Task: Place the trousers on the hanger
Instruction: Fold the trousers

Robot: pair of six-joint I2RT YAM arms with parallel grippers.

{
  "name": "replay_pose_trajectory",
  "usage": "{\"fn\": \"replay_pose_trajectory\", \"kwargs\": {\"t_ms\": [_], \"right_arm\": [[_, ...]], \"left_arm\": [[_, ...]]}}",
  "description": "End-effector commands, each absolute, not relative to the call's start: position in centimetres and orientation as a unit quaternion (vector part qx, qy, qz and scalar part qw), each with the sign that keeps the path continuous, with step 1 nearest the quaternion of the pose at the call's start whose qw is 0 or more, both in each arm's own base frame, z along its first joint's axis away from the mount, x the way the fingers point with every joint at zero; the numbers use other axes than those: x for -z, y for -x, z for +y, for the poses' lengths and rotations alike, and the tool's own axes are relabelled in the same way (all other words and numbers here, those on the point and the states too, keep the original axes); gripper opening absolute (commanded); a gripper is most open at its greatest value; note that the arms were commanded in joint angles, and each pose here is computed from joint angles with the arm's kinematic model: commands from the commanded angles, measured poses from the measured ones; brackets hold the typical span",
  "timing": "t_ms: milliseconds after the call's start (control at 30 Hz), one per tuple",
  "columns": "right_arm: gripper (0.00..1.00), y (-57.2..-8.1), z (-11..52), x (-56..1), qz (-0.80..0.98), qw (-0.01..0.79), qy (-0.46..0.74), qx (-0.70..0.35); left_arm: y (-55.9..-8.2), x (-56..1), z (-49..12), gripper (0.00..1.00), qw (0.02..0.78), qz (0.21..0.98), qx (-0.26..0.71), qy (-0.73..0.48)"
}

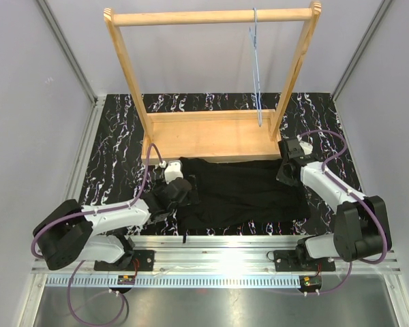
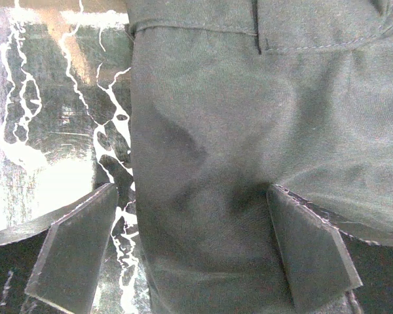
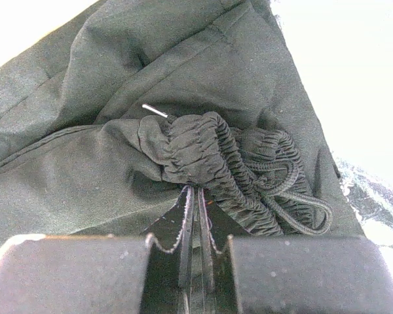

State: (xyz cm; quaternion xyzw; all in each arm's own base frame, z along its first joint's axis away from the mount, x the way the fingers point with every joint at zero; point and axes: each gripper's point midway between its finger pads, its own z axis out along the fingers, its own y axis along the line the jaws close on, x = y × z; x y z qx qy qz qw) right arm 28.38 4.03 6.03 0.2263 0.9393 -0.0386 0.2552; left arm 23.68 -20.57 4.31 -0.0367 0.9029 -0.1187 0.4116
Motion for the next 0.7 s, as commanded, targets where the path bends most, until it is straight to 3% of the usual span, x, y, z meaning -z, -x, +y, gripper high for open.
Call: {"fn": "replay_pose_trajectory", "kwargs": {"t_ms": [0,133,167,200,300,667], "right_arm": [[0.12,-29.6,3.9,-8.2,0.932,0.289,-0.218,0.031],[0.23,-30.0,3.4,-12.5,0.921,0.327,-0.208,0.030],[0.30,-29.9,2.8,-13.7,0.917,0.339,-0.206,0.041],[0.43,-29.6,2.5,-16.0,0.910,0.357,-0.207,0.041],[0.56,-28.5,1.6,-20.3,0.894,0.399,-0.200,0.042],[0.68,-26.1,4.0,-29.8,0.851,0.499,-0.148,-0.075]], "left_arm": [[-24.4,-5.9,-21.0,0.99,0.434,0.890,0.135,0.040],[-24.8,-7.7,-21.1,0.99,0.448,0.883,0.136,0.034],[-24.7,-7.9,-20.9,0.99,0.448,0.884,0.131,0.031],[-24.8,-8.4,-20.8,0.99,0.453,0.881,0.130,0.033],[-24.6,-9.3,-19.8,0.99,0.466,0.874,0.131,0.040],[-21.8,-6.7,-20.3,0.99,0.443,0.864,0.232,0.063]]}}
